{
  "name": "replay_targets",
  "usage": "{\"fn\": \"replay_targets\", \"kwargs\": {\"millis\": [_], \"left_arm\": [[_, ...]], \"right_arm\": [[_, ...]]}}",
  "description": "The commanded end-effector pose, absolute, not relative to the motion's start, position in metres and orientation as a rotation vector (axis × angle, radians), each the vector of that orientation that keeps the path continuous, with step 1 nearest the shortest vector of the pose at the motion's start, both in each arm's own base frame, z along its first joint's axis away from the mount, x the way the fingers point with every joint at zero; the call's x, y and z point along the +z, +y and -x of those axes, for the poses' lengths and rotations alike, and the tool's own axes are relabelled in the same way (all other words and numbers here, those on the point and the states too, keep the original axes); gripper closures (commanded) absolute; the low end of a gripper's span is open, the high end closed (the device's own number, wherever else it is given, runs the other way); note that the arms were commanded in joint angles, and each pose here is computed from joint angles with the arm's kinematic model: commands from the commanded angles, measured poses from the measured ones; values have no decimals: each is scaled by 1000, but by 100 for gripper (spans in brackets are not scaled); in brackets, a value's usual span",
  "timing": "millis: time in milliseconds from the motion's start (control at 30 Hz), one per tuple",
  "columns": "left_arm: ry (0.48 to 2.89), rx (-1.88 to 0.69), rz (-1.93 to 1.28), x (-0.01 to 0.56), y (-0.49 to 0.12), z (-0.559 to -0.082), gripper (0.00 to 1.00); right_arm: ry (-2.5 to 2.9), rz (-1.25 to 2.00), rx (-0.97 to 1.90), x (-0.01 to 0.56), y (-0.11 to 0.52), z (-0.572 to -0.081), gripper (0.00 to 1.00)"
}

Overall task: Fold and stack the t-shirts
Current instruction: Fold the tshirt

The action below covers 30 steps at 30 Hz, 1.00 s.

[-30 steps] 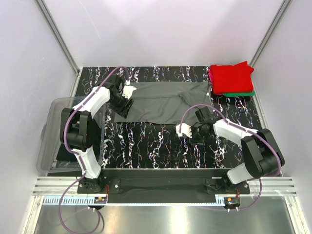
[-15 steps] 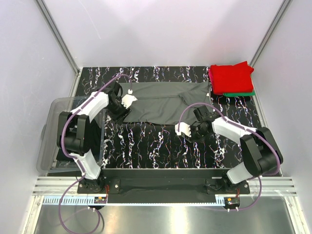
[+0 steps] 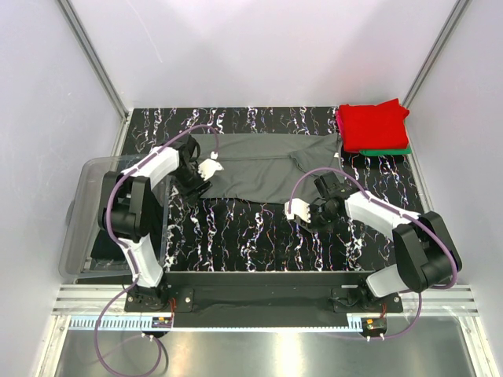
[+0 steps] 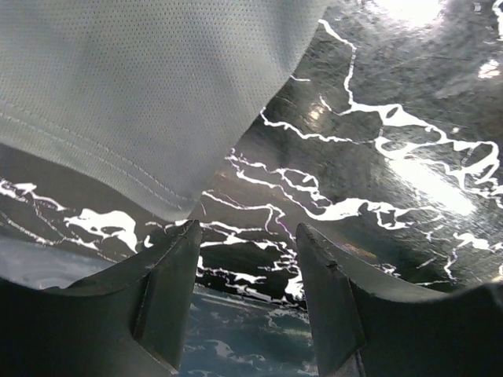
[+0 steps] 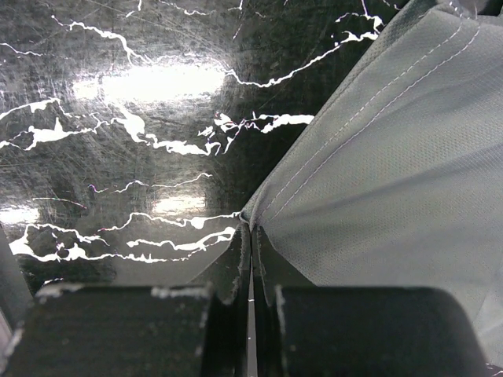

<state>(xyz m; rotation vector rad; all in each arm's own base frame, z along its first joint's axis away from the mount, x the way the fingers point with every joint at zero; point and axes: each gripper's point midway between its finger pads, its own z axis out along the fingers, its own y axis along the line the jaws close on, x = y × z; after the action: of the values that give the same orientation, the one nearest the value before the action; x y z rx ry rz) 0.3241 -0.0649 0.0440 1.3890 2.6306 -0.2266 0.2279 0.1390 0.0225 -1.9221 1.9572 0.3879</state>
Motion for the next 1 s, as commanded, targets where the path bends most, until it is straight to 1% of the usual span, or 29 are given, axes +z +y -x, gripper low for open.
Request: {"fn": "replay_targets", "kwargs": {"millis": [0,233,367,567,800,867,900,933,967], "left_arm": [[2580,-163,-1404,47,-62,-346,43],[2578,-121,-1391,39,-60,-360,43],[2567,-106,-1410,40,-59,-363,47],[2581,-68,-1455,31,-53,-364,51],[2614,-69,-1484,20,-49,-360,53],[2625,-70,-1491,16,-48,-359,57],[2630,-74,-1494,14,-48,-358,62],[2632,-73,-1487,14,-48,-360,70],[2640,-78,-1491,12,-48,-358,76]], "right_arm": [[1960,1924,382,27,140,-227,100],[1964,1925,384,26,140,-228,100],[1973,1926,384,25,139,-226,100],[1993,1923,396,22,138,-224,100],[1998,1927,376,21,137,-227,100],[2010,1922,377,20,137,-227,100],[2021,1909,377,20,137,-228,100],[2032,1901,368,21,136,-228,100],[2042,1881,363,22,137,-230,100]]}}
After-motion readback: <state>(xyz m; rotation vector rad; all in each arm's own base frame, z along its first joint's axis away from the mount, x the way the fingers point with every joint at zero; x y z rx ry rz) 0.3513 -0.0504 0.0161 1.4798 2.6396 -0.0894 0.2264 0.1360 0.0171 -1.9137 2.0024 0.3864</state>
